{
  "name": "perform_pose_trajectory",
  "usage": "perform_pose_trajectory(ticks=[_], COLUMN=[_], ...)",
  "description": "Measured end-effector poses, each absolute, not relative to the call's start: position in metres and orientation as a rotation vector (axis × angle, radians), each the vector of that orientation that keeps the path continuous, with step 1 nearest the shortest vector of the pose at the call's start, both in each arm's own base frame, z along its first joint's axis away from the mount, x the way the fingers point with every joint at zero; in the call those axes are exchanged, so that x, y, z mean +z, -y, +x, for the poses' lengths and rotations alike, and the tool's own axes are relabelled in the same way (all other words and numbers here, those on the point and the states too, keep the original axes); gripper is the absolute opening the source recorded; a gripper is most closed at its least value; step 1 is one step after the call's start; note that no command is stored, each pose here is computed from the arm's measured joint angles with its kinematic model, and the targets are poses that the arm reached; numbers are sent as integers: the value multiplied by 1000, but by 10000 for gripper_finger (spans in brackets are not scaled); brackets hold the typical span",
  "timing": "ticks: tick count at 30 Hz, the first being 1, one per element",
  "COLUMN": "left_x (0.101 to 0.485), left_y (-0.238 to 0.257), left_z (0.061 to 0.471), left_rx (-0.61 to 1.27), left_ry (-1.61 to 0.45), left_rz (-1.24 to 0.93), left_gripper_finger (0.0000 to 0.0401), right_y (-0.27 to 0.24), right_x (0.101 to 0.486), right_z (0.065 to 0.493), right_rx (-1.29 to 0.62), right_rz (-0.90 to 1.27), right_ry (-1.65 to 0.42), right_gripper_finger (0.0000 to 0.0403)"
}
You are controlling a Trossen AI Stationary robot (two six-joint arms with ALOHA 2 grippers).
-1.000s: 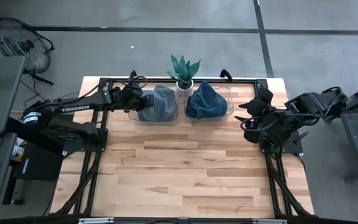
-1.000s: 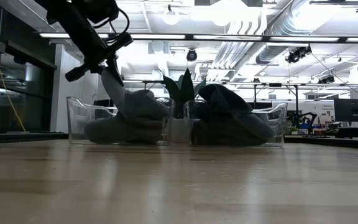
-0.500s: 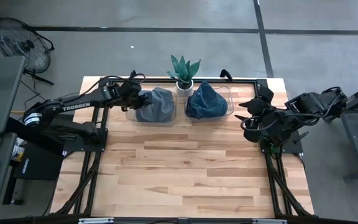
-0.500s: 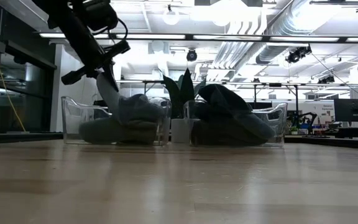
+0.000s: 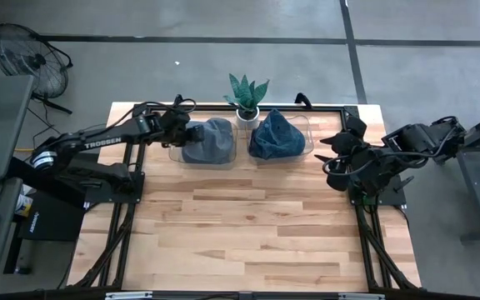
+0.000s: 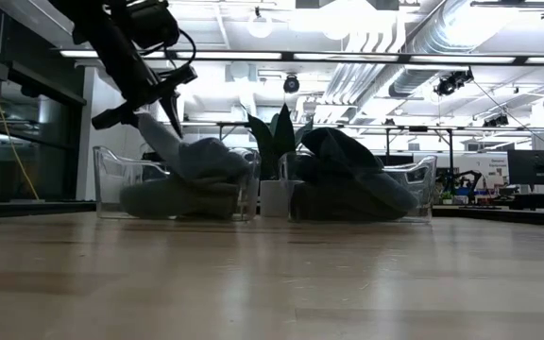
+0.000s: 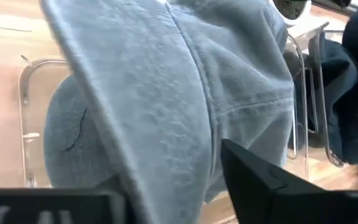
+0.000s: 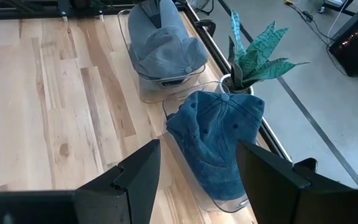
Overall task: Pick & Place hat
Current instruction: Put the gray cap into the left transparent bin
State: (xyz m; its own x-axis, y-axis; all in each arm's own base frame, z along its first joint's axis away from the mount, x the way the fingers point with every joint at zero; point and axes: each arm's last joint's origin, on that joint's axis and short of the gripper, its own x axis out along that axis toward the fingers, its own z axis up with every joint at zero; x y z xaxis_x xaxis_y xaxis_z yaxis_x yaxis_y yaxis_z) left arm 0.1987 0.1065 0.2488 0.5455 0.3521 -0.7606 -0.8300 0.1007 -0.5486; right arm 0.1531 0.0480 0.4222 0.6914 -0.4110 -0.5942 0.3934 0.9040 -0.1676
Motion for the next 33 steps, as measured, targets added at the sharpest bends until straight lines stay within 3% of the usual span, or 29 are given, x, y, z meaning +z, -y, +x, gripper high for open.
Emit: perform_pose_trajectory(ticks=[7,17,22,28,33], left_x=[255,277,288,290,285], left_y=[-102,-90,-86,-85,-84], left_z=[189,160,154,155,150], left_rx=[930,988,936,874,938], left_ry=[-512,-415,-346,-352,-414], left_rz=[-1156,-1083,-1058,-1048,-1040], left_gripper_finger=[209,216,164,22,17], right_y=[-48,-49,-52,-58,-59], right_x=[422,421,417,411,409], right_z=[153,155,163,176,178], right_rx=[-438,-448,-464,-470,-471], right_rz=[-16,-22,-47,-83,-76], right_ry=[-677,-677,-693,-728,-735], right_gripper_finger=[204,204,204,204,204])
